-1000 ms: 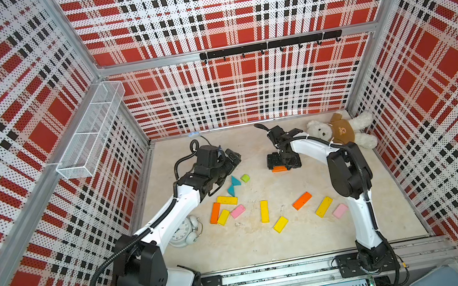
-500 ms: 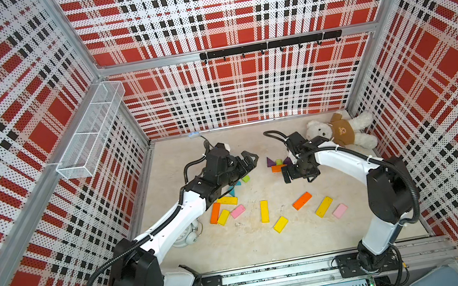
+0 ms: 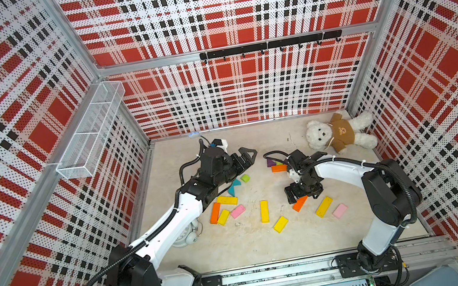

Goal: Assemble a carrot with building blocks
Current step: Adjust the building block at the center of the board.

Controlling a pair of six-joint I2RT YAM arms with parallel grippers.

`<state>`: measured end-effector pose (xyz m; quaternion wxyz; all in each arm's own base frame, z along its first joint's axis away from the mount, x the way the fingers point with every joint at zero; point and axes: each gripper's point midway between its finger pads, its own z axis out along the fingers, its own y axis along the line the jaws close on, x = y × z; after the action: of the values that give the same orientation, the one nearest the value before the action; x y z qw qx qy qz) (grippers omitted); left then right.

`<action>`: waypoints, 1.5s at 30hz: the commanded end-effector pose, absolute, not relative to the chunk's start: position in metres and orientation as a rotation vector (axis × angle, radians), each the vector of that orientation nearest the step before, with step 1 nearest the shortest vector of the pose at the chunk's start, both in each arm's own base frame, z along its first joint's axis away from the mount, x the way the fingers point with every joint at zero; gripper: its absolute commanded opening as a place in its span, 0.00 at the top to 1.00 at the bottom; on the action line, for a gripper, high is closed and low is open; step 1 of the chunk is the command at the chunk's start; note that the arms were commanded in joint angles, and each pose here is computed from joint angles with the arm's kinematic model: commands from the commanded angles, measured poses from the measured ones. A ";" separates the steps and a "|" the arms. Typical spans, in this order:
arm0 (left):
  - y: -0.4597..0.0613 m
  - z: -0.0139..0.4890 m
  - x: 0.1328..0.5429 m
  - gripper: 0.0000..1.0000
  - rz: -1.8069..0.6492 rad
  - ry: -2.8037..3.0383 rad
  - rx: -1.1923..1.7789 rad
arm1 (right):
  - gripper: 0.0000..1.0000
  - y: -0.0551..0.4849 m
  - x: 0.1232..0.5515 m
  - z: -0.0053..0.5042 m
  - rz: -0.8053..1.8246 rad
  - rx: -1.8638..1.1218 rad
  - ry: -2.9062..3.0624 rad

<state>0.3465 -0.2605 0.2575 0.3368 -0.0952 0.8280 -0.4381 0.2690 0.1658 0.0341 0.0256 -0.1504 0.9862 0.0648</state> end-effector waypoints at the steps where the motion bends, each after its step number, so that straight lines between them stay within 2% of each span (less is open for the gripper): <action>1: -0.262 0.261 0.348 0.00 -1.143 2.136 -0.216 | 0.00 0.169 0.269 0.025 0.186 -0.519 3.049; 11: -0.264 0.260 0.346 0.00 -1.141 2.141 -0.206 | 0.00 0.158 0.249 0.039 0.090 -0.386 3.080; 20: -0.266 0.259 0.345 0.00 -1.141 2.149 -0.199 | 0.00 0.204 0.213 0.032 0.484 -0.215 3.139; 30: -0.265 0.260 0.346 0.00 -1.137 2.148 -0.196 | 0.00 0.240 0.235 0.049 0.711 -0.127 3.048; 37: -0.264 0.260 0.346 0.01 -1.128 2.147 -0.196 | 0.00 0.245 0.245 0.058 0.710 -0.138 3.019; 39: -0.265 0.260 0.345 0.00 -1.126 2.148 -0.192 | 0.00 0.236 0.247 0.067 0.634 -0.156 3.006; 43: -0.266 0.255 0.346 0.00 -1.125 2.165 -0.188 | 0.00 0.181 0.256 0.079 0.151 -0.228 2.990; 45: -0.269 0.252 0.346 0.00 -1.133 2.177 -0.185 | 0.00 0.164 0.261 0.081 -0.009 -0.333 2.964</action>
<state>0.3460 -0.2629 0.2551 0.3390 -0.0821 0.8306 -0.4342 0.2561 0.2053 0.0681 0.0527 -0.0680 0.9902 0.1100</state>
